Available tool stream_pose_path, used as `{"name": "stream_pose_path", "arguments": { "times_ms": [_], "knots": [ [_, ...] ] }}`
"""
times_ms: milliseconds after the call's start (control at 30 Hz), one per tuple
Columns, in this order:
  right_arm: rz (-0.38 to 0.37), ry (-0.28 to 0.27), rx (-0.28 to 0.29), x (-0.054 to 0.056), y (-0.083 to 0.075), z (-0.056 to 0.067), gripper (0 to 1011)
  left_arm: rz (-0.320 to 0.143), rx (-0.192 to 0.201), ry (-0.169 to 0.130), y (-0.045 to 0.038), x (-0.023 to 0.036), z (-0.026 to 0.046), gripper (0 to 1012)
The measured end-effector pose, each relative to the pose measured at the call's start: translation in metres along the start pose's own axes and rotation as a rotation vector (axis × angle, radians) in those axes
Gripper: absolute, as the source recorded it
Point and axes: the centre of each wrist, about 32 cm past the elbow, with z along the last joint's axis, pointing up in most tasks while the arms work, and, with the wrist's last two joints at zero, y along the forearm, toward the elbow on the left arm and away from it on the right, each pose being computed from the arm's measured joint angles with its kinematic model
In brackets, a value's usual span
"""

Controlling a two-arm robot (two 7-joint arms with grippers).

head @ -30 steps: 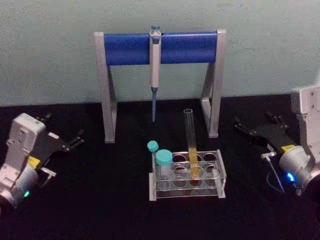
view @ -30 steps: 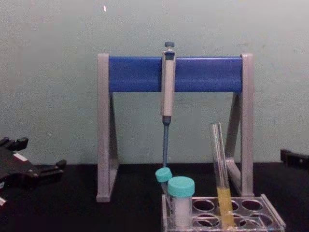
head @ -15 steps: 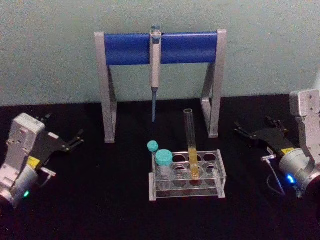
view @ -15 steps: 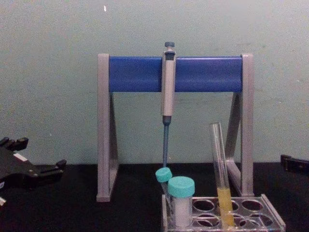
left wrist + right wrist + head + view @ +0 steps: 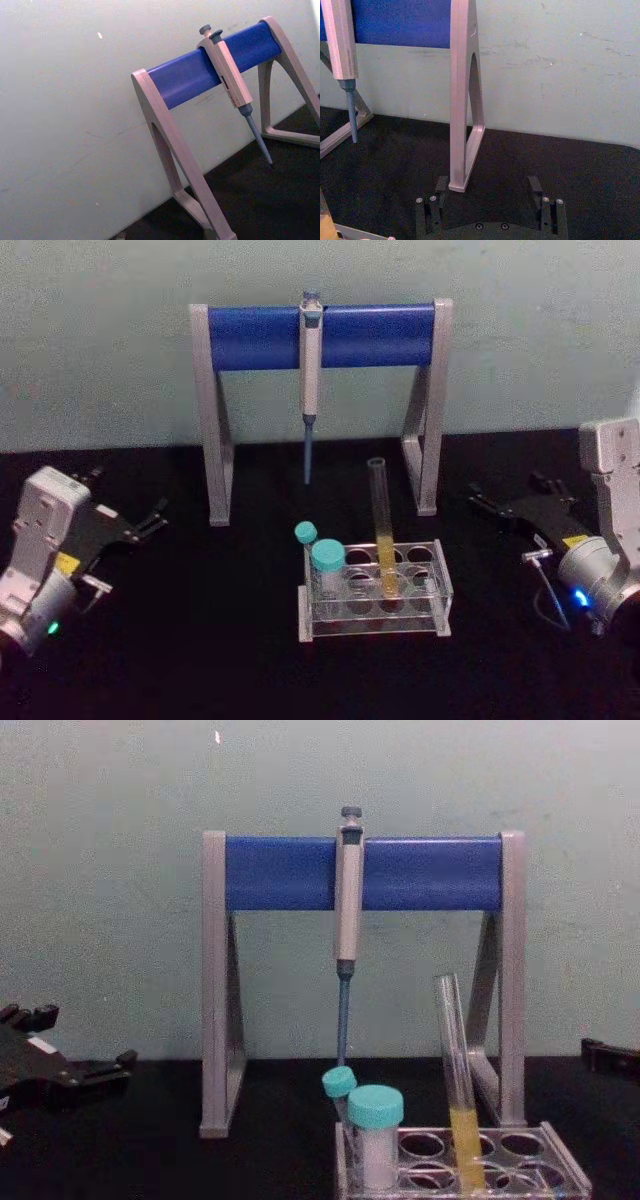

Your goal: Pick up the test tube from the test tube rack, shake it, then place it back into the test tube rack.

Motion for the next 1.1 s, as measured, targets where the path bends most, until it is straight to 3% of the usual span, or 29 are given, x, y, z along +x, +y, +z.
{"name": "stream_pose_path", "arguments": {
  "times_ms": [1100],
  "knots": [
    [-0.001, 0.0, 0.002, -0.0002, -0.0001, 0.0005, 1000, 0.0, 0.0, 0.0, 0.0, 0.0, 0.0, 1001]
  ]
}}
